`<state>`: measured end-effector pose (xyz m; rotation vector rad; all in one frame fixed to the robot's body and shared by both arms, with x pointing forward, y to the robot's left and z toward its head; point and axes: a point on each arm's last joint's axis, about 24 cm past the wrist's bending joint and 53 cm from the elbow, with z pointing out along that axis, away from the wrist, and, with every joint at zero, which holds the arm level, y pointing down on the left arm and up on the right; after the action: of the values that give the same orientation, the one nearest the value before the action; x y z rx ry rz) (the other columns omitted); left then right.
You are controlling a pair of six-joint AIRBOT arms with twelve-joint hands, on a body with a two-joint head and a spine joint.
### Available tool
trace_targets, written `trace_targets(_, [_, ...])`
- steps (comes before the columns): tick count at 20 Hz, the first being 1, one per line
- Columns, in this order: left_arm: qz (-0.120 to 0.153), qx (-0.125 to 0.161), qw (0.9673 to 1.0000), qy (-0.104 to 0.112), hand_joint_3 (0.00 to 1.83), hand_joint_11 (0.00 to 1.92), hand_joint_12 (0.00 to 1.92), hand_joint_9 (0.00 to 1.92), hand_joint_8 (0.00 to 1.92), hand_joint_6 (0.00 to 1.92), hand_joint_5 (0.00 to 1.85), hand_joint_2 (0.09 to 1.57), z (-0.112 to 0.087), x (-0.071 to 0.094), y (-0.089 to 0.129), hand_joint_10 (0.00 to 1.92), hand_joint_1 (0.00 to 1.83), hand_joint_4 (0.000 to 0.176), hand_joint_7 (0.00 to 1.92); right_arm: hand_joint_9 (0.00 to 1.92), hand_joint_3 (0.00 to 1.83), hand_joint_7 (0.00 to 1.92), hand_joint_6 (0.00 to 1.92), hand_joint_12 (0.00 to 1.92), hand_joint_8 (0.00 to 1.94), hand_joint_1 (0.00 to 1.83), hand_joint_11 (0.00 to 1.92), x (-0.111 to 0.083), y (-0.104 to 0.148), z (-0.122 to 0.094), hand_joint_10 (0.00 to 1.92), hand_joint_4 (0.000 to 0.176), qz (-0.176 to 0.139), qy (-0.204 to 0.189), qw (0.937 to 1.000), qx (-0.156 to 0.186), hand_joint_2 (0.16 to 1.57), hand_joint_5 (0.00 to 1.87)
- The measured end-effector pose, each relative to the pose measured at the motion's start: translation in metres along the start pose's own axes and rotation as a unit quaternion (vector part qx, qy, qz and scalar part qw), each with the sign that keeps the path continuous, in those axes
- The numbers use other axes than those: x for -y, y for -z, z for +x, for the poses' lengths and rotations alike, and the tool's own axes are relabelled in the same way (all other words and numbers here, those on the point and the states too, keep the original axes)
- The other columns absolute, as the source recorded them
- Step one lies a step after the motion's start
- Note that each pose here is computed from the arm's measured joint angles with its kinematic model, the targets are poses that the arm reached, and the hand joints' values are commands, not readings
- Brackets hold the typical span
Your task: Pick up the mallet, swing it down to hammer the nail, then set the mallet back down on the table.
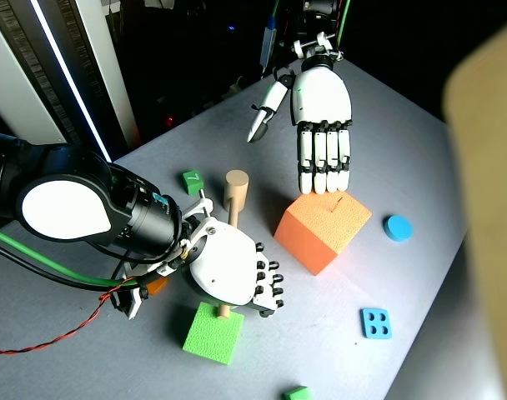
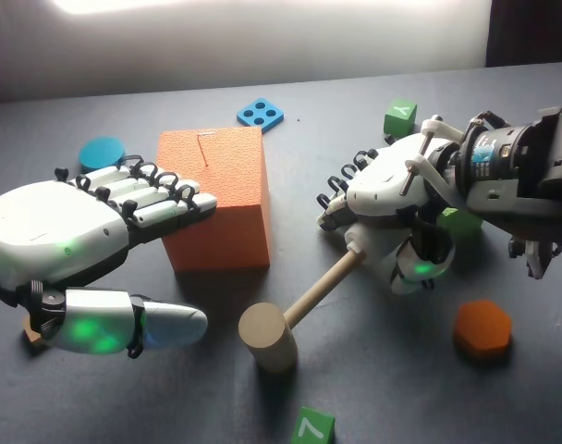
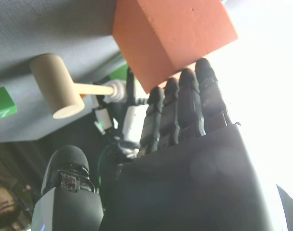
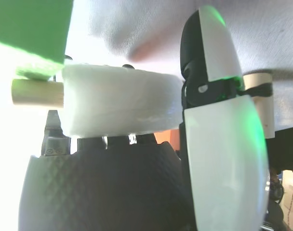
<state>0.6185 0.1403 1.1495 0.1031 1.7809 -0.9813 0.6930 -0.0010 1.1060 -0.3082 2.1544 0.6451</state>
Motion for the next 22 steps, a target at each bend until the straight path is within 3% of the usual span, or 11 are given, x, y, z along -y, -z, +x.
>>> trace_targets(4, [0.0, 0.0, 1.0, 0.0, 0.0, 0.0, 0.27, 0.09, 0.0, 0.0, 0.11, 1.12, 0.0, 0.0, 0.0, 0.0, 0.0, 0.0, 0.1, 0.49, 0.01, 0.61, 0.07, 1.24, 0.09, 0.99, 0.0, -0.001, 0.0, 0.0, 0.16, 0.0, -0.001, 0.0, 1.0, 0.001, 1.12, 0.55])
trace_targets(6, [0.0, 0.0, 1.0, 0.0, 0.0, 0.0, 0.21, 0.06, 0.0, 0.0, 0.07, 1.12, 0.0, 0.0, 0.0, 0.0, 0.0, 0.0, 0.07, 0.46, 0.0, 0.71, 0.07, 1.41, 0.15, 0.99, 0.0, -0.003, 0.0, -0.002, 0.54, 0.0, -0.007, 0.002, 1.0, 0.005, 1.12, 0.66])
trace_targets(8, [0.0, 0.0, 1.0, 0.0, 0.0, 0.0, 0.22, 0.07, 0.01, 0.0, 0.08, 1.12, 0.0, 0.0, 0.0, 0.0, 0.0, 0.0, 0.09, 0.41, 0.0, 0.58, 0.26, 1.52, 0.89, 1.0, 0.07, -0.005, 0.0, -0.004, 1.08, 0.0, -0.011, 0.003, 0.9999, 0.008, 1.1, 0.74])
trace_targets(9, [0.0, 0.0, 1.0, 0.0, 0.0, 0.0, 0.23, 0.08, 0.01, 0.0, 0.09, 1.13, 0.0, 0.0, 0.0, 0.0, 0.0, 0.0, 0.1, 0.51, 0.0, 0.65, 0.91, 1.5, 1.09, 1.11, 0.25, -0.006, 0.0, -0.004, 1.2, 0.0, -0.012, 0.003, 0.9999, 0.009, 1.13, 0.88])
trace_targets(10, [0.0, 0.0, 1.0, 0.0, 0.0, 0.0, 0.24, 0.09, 0.01, 0.0, 0.1, 1.13, 0.0, 0.0, 0.0, 0.01, 0.0, 0.0, 0.11, 0.53, 0.0, 0.61, 1.12, 1.5, 1.34, 1.12, 0.36, -0.006, 0.0, -0.005, 1.38, 0.0, -0.012, 0.003, 0.9999, 0.009, 1.16, 0.87])
trace_targets(11, [0.0, 0.0, 1.0, 0.0, 0.0, 0.0, 0.24, 0.09, 0.01, 0.0, 0.1, 1.13, 0.0, 0.0, 0.0, 0.01, 0.0, 0.0, 0.11, 0.53, 0.0, 0.61, 1.12, 1.5, 1.34, 1.12, 0.36, -0.006, 0.0, -0.005, 1.38, 0.0, -0.013, 0.003, 0.9999, 0.01, 1.16, 0.87])
trace_targets(12, [0.0, 0.0, 1.0, 0.0, 0.0, 0.0, 0.27, 0.1, 0.0, 0.0, 0.11, 1.13, 0.0, 0.0, 0.0, 0.0, 0.0, 0.0, 0.11, 0.4, 0.0, 0.41, 1.24, 1.72, 1.79, 1.08, 0.39, -0.008, 0.001, -0.007, 1.81, 0.0, -0.015, 0.003, 0.9998, 0.012, 1.18, 0.83])
trace_targets(14, [0.001, 0.0, 1.0, 0.001, 0.01, 0.0, 0.25, 0.1, 0.0, 0.0, 0.11, 1.14, 0.0, 0.001, 0.0, 0.0, 0.0, 0.0, 0.11, 0.46, 0.0, 0.35, 1.42, 1.81, 1.92, 1.09, 0.52, -0.006, 0.001, -0.007, 1.91, 0.0, -0.012, 0.002, 0.9999, 0.011, 1.12, 0.47])
trace_targets(16, [0.001, 0.0, 1.0, 0.001, 0.01, 0.0, 0.23, 0.09, 0.0, 0.0, 0.09, 1.15, 0.0, 0.001, 0.0, 0.0, 0.0, 0.0, 0.1, 0.67, 0.0, 0.49, 1.53, 1.92, 1.94, 1.14, 0.82, 0.001, 0.002, -0.003, 1.92, 0.0, 0.0, -0.003, 1.0, 0.003, 1.11, 0.35])
trace_targets(17, [0.001, 0.0, 1.0, 0.001, 0.0, 0.0, 0.21, 0.08, 0.0, 0.0, 0.08, 1.16, 0.0, 0.001, 0.0, 0.0, 0.0, 0.0, 0.1, 0.86, 0.0, 0.66, 1.84, 1.92, 1.94, 1.12, 1.05, 0.004, 0.003, -0.004, 1.92, 0.0, 0.004, -0.002, 1.0, 0.004, 1.12, 0.4])
trace_targets(22, [0.001, 0.0, 1.0, 0.001, 0.0, 0.0, 0.27, 0.12, 0.0, 0.0, 0.11, 1.17, 0.0, 0.001, 0.0, 0.0, 0.0, 0.0, 0.13, 1.46, 0.0, 1.34, 1.92, 1.92, 1.94, 1.06, 1.67, 0.003, 0.008, -0.002, 1.92, 0.0, 0.001, 0.003, 1.0, 0.002, 1.2, 1.17])
